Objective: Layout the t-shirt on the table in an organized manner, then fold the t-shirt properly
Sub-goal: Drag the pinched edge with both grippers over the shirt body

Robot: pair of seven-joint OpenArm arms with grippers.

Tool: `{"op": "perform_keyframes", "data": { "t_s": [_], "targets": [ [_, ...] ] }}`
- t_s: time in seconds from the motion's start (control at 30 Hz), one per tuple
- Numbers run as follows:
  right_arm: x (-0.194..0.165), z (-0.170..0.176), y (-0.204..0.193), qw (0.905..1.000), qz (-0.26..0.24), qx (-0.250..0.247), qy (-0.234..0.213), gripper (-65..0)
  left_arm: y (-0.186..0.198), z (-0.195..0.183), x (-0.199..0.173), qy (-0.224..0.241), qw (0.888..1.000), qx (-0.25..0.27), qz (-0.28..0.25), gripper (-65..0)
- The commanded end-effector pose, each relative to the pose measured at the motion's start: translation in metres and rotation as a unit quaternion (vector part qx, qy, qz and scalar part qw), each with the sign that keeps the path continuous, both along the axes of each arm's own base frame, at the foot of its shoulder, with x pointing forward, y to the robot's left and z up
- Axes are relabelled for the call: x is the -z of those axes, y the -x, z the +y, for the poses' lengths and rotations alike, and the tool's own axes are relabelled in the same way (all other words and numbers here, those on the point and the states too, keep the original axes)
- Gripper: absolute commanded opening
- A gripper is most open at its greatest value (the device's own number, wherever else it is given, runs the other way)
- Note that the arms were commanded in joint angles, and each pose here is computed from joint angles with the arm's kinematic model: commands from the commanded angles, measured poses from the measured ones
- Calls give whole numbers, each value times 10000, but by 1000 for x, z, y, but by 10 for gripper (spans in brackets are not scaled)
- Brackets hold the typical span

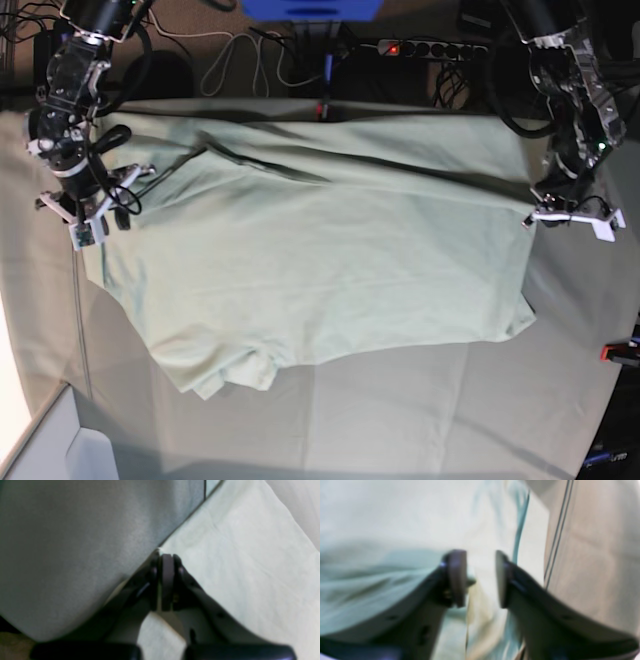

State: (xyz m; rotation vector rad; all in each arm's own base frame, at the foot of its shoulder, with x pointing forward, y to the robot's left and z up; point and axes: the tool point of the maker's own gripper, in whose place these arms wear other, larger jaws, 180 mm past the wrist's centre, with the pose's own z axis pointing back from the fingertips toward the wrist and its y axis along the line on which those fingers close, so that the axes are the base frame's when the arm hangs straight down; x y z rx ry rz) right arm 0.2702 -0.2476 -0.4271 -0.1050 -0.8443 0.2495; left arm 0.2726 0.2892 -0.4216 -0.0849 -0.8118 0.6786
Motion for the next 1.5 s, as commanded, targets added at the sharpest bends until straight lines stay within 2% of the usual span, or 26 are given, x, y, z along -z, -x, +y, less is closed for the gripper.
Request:
{"op": "perform_keyframes", "data": {
  "t_s": [0.0,0.07,0.13,0.27,0.47,0.63,0.7,0.73,0.87,1.0,1.33,1.47],
  "targets": [
    [-13,-2,-9,9997,-249,-34,10,-378,-9,7,-13,-128,9997,-13,-213,-650],
    [-12,-3,-8,9998,-220,-28,15,-311,-9,7,-13,-128,9997,-13,-213,-650],
    [-11,-2,-7,9998,-197,-24,2,-287,-10,7,-13,-128,9997,-13,-221,-650],
    [-7,0,-4,9999,-149,-17,-29,-288,-10,7,-13,-128,9997,-13,-221,-650],
    [17,8,5,9995,125,30,-291,-288,-9,7,-12,-128,9997,-13,-206,-650],
    [19,10,6,9994,144,35,-319,-295,-8,7,-12,-128,9997,-13,-198,-650],
    [20,10,6,9993,163,30,-332,-339,-8,7,-12,-128,9997,-13,-198,-650],
    [20,10,6,9993,163,30,-332,-381,-8,7,-12,-128,9997,-13,-198,-650],
    [20,10,6,9993,156,30,-332,-650,-8,7,-12,-128,9997,-13,-198,-650],
    [16,10,3,9995,97,22,-300,-650,-9,7,-12,-128,9997,-13,-206,-650],
    [-47,1,-29,9972,-727,-55,137,-650,-9,7,-14,-147,9996,-7,-223,-650],
    [-52,1,-35,9966,-808,-54,151,-650,-8,7,-14,-148,9996,-15,-224,-650]
  ]
}}
